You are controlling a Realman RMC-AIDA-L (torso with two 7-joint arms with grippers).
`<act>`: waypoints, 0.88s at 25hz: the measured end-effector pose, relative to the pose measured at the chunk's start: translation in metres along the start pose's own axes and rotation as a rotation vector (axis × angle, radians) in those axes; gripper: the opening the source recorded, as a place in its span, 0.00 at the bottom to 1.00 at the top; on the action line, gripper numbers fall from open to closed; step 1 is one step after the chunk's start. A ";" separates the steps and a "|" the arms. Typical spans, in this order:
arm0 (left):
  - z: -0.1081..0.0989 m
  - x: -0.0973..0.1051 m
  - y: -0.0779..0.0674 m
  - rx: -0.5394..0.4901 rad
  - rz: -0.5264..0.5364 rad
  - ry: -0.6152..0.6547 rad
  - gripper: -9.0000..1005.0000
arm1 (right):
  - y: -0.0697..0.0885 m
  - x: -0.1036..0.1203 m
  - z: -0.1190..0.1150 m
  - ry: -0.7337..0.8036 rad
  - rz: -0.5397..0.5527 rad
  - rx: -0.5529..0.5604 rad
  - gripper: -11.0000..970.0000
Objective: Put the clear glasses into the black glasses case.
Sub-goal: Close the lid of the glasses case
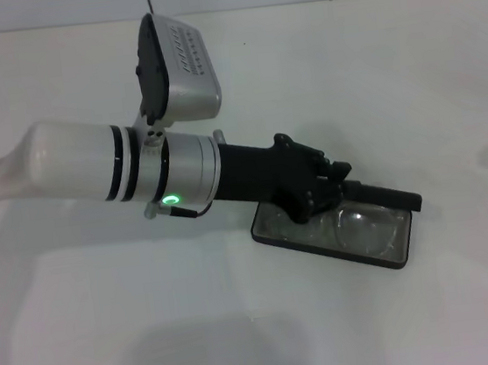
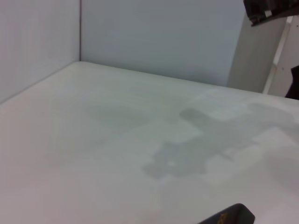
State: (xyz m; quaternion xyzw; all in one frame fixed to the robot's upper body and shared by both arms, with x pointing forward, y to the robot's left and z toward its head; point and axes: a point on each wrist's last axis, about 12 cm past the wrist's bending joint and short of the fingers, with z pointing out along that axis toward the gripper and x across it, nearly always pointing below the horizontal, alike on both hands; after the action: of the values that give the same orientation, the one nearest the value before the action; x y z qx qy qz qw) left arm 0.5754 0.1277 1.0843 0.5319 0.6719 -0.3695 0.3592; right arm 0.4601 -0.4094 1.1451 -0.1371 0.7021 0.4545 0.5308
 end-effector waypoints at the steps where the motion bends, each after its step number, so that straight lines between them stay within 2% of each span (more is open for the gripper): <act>1: 0.000 0.001 -0.001 0.005 0.000 0.004 0.25 | 0.000 0.000 0.000 -0.001 0.002 -0.001 0.21; 11: 0.004 0.009 -0.011 0.060 0.007 0.048 0.25 | -0.001 0.002 0.006 0.010 0.020 -0.029 0.22; 22: 0.002 0.017 -0.018 0.079 -0.019 0.030 0.25 | 0.000 0.003 0.006 0.020 0.015 -0.044 0.23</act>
State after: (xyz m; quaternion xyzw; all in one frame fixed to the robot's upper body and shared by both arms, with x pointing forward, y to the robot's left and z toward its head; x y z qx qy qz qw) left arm 0.5548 0.1307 1.0703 0.5450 0.6672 -0.3908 0.3243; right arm 0.4624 -0.4039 1.1428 -0.1478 0.6982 0.4724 0.5173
